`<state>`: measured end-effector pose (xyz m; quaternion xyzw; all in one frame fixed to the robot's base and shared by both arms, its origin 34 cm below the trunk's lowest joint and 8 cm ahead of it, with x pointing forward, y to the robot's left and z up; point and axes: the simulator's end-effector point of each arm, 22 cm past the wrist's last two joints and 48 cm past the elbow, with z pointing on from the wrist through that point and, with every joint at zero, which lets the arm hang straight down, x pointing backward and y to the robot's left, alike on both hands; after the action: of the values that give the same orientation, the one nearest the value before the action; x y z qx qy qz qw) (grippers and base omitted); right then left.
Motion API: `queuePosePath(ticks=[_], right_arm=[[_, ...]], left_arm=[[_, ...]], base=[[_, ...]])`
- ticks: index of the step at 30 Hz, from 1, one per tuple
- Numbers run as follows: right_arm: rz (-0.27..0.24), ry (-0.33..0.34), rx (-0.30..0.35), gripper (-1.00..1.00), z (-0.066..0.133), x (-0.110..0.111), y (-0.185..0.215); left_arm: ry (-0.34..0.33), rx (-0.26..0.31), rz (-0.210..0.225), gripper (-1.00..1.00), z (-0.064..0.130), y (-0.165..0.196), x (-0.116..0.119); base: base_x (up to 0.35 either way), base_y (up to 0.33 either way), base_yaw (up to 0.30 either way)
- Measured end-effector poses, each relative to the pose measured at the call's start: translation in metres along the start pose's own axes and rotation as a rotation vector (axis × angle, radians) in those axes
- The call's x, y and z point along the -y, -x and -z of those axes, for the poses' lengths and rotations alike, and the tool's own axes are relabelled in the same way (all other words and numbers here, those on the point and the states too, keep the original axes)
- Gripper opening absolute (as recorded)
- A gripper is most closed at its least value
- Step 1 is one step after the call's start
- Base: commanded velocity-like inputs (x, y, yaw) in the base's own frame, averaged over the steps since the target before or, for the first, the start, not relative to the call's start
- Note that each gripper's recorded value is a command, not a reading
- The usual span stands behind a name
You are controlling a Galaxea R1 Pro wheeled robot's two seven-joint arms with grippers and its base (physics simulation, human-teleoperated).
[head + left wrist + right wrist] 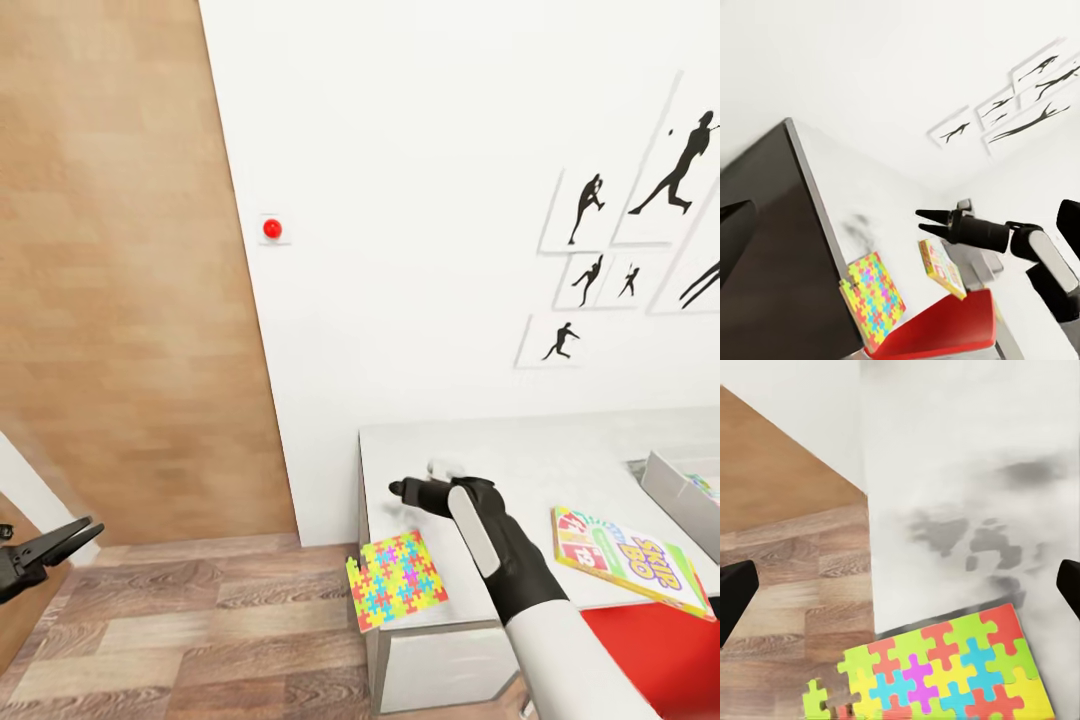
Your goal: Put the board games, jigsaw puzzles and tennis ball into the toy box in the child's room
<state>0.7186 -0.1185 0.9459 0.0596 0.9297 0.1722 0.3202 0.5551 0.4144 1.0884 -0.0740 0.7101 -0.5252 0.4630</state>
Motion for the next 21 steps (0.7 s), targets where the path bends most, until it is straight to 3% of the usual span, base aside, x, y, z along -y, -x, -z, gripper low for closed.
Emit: queuePosePath(ticks=[6,14,21], right_arm=[[0.012,0.035,0.047,1.0,0.022,-0.013,0.012],[0.041,0.078,0.101,1.0,0.062,-0.029,0.021],[0.069,0.109,0.134,1.0,0.095,-0.04,0.025]], left_arm=[[0.082,-0.045,0.0,1.0,-0.012,-0.012,-0.018],[0.177,-0.183,0.001,1.0,-0.047,-0.059,-0.042],[0.298,-0.225,0.024,1.0,-0.072,-0.097,-0.072]], base=[[0.0,0.0,0.0],[0.0,0.0,0.0],[0.0,0.0,0.0]])
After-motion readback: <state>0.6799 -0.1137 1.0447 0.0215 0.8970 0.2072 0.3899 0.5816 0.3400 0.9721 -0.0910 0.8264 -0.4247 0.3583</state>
